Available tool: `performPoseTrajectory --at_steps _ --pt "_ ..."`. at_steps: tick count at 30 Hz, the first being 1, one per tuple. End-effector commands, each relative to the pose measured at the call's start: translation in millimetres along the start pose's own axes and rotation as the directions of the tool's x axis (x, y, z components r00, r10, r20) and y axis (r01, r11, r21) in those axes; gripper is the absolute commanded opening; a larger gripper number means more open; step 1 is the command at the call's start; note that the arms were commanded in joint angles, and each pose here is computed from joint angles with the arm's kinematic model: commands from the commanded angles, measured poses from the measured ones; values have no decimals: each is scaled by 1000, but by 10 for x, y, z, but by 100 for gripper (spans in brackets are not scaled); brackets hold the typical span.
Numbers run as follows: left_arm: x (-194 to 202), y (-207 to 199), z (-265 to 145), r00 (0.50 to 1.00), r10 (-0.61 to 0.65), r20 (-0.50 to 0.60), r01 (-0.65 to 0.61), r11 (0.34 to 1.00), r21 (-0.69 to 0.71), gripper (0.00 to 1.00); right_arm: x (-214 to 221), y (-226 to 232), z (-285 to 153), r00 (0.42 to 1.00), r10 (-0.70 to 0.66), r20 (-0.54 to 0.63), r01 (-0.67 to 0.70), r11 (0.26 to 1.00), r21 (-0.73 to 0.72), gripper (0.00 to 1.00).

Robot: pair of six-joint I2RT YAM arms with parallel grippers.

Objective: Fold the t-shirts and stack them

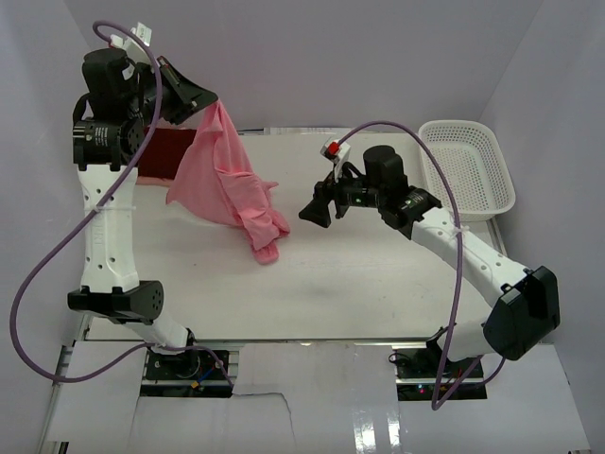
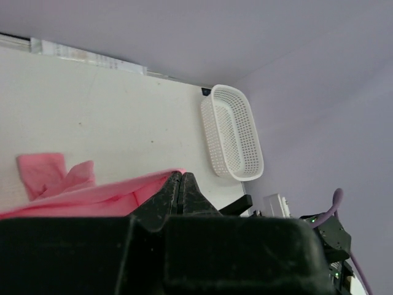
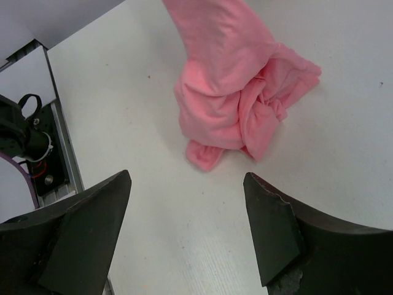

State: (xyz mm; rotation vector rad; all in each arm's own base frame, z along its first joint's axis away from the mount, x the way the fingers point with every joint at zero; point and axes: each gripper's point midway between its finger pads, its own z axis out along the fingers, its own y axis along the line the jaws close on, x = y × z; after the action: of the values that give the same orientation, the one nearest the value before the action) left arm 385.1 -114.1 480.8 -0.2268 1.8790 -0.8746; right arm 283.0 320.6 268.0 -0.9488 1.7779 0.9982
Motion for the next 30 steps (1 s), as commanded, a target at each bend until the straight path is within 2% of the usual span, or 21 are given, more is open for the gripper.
performPoseTrajectory --at_steps 1,5,11,17,24,28,30 --pt "-162 -406 -90 999 23 26 -27 987 161 0 -357 44 -94 990 -103 97 100 994 33 81" --pt "-58 -429 -79 1000 8 -11 -5 981 196 1 -534 91 -89 983 -122 135 120 992 27 82" --pt "187 -216 25 998 -26 -64 36 985 167 1 -802 284 158 974 -161 157 161 987 15 82" --pt "214 -227 23 996 -36 -76 49 984 174 1 -1282 485 407 932 -222 286 229 973 9 81" --pt "247 -300 13 993 -57 -103 77 976 201 2 -1563 611 781 909 -201 365 224 974 -22 77" --pt "282 -399 -31 989 -70 -133 101 966 240 2 -1587 525 1081 913 -178 368 205 978 -35 77" --pt "335 -451 -71 983 -81 -163 122 957 261 2 -1757 555 1102 896 -185 403 219 975 -38 77"
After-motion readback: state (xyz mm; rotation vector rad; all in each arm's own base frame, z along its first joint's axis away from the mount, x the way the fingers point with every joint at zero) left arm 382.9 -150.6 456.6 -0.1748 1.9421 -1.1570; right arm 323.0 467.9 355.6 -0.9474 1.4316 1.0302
